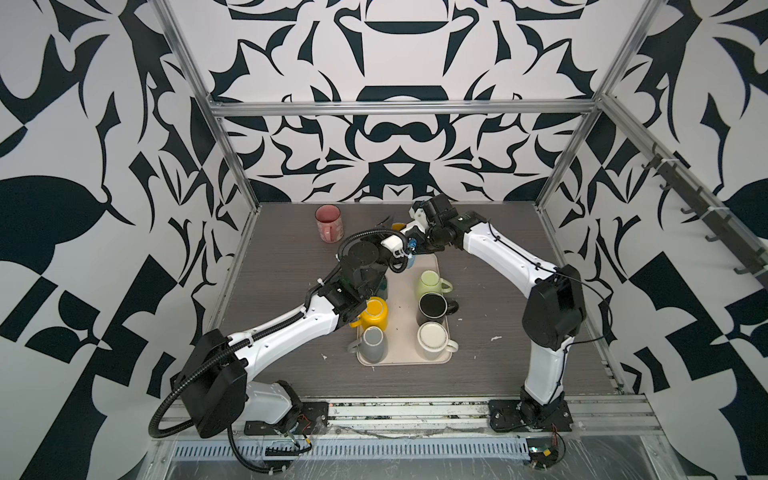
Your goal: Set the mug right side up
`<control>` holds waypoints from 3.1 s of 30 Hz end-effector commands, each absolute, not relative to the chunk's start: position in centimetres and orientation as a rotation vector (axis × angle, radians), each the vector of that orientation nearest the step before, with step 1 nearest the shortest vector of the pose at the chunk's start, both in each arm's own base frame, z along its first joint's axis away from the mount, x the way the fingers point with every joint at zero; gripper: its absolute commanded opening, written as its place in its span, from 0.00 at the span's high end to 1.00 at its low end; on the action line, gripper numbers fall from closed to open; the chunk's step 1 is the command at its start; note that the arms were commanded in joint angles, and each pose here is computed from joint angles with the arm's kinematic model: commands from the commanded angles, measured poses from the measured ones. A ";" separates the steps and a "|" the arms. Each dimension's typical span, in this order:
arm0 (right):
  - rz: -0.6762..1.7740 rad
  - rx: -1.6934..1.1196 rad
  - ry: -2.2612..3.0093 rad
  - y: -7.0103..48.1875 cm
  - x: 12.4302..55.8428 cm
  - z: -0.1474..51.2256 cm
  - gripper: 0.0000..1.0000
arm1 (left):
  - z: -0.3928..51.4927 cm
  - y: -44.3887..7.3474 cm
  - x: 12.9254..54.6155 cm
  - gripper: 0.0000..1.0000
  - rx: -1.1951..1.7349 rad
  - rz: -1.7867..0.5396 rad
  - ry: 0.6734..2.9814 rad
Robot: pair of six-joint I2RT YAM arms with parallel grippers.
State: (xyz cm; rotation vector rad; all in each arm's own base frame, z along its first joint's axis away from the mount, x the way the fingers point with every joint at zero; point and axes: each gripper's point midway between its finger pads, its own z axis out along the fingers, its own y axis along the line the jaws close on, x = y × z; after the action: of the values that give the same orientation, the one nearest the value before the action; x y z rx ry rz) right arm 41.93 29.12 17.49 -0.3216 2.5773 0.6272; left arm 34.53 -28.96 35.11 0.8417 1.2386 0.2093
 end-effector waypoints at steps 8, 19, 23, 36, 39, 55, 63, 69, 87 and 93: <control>0.755 -0.330 2.198 32.4 48.2 27.6 1.00 | 35.2 -26.8 34.4 0.52 0.785 0.270 1.268; 0.654 -0.387 2.170 35.0 51.8 25.9 1.00 | 38.4 -20.6 35.0 0.52 0.522 0.053 1.402; 0.615 -0.428 2.159 36.7 52.5 25.5 1.00 | 39.1 -19.2 34.6 0.52 0.460 -0.023 1.417; 0.480 -0.502 2.107 40.4 53.1 24.5 1.00 | 37.4 -18.2 33.9 0.51 0.400 -0.083 1.482; 0.456 -0.520 2.106 41.3 53.3 23.3 1.00 | 37.2 -17.9 33.7 0.51 0.396 -0.082 1.491; 0.508 -0.499 2.105 44.1 53.6 20.6 1.00 | 36.0 -17.0 33.1 0.52 0.375 -0.074 1.519; 0.538 -0.489 2.095 45.2 53.5 20.0 0.91 | 35.2 -16.7 33.0 0.52 0.370 -0.066 1.535; 0.549 -0.507 2.097 45.9 53.1 19.5 0.70 | 35.2 -16.5 33.0 0.52 0.365 -0.058 1.537; 0.756 -0.493 2.212 47.4 50.3 18.3 0.63 | 35.4 -16.5 32.4 0.52 0.356 -0.100 1.535; 0.714 -0.491 2.194 46.4 50.1 19.7 0.62 | 35.8 -16.2 31.8 0.51 0.340 -0.123 1.539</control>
State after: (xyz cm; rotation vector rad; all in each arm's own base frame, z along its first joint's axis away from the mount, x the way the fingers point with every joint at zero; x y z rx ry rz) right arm 50.64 46.27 12.19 -0.5026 2.3228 0.6516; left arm 32.24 -16.53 35.74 0.3626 1.5344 -0.0945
